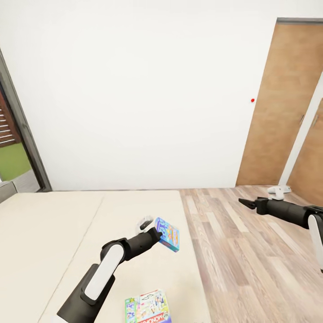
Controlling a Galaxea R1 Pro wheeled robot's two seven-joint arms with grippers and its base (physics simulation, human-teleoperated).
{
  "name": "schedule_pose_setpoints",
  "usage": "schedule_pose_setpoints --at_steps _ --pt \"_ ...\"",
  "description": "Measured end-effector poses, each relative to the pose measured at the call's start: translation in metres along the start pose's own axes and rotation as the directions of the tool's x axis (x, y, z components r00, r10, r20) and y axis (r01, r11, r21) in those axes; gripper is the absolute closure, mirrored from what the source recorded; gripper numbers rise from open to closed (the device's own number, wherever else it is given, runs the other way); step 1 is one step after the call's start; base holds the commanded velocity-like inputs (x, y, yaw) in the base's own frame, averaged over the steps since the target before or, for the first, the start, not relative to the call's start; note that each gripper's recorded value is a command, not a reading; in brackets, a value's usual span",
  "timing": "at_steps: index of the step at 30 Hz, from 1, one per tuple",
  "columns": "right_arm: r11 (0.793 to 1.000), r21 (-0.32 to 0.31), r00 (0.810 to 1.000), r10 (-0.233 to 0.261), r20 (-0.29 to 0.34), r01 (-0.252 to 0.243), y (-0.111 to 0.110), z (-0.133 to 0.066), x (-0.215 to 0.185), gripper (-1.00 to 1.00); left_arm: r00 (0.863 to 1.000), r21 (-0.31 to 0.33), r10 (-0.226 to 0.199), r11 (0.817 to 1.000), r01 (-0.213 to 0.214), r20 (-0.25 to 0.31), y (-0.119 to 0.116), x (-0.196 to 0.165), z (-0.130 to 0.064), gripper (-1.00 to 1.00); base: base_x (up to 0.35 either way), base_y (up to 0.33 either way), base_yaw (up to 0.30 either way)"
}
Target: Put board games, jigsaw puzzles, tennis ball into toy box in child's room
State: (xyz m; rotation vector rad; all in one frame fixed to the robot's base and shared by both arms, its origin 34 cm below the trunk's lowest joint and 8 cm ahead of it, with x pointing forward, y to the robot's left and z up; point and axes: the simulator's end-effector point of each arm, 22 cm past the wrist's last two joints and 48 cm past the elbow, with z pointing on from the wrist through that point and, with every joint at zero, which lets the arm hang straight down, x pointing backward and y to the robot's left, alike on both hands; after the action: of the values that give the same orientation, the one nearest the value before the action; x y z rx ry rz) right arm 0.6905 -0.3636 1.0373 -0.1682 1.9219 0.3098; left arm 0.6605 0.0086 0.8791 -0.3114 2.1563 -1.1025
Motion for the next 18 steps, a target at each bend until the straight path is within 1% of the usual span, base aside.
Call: schedule_pose_setpoints --at_steps 18 --pt "1.0 -0.002 1.0 -0.002 -0.002 0.002 0.005 -0.009 -0.027 -1.0 1.0 0.001 0.0 1.0 0.0 -0.003 -0.023 -0.013 -0.011 1.0 0.0 0.0 -0.294"
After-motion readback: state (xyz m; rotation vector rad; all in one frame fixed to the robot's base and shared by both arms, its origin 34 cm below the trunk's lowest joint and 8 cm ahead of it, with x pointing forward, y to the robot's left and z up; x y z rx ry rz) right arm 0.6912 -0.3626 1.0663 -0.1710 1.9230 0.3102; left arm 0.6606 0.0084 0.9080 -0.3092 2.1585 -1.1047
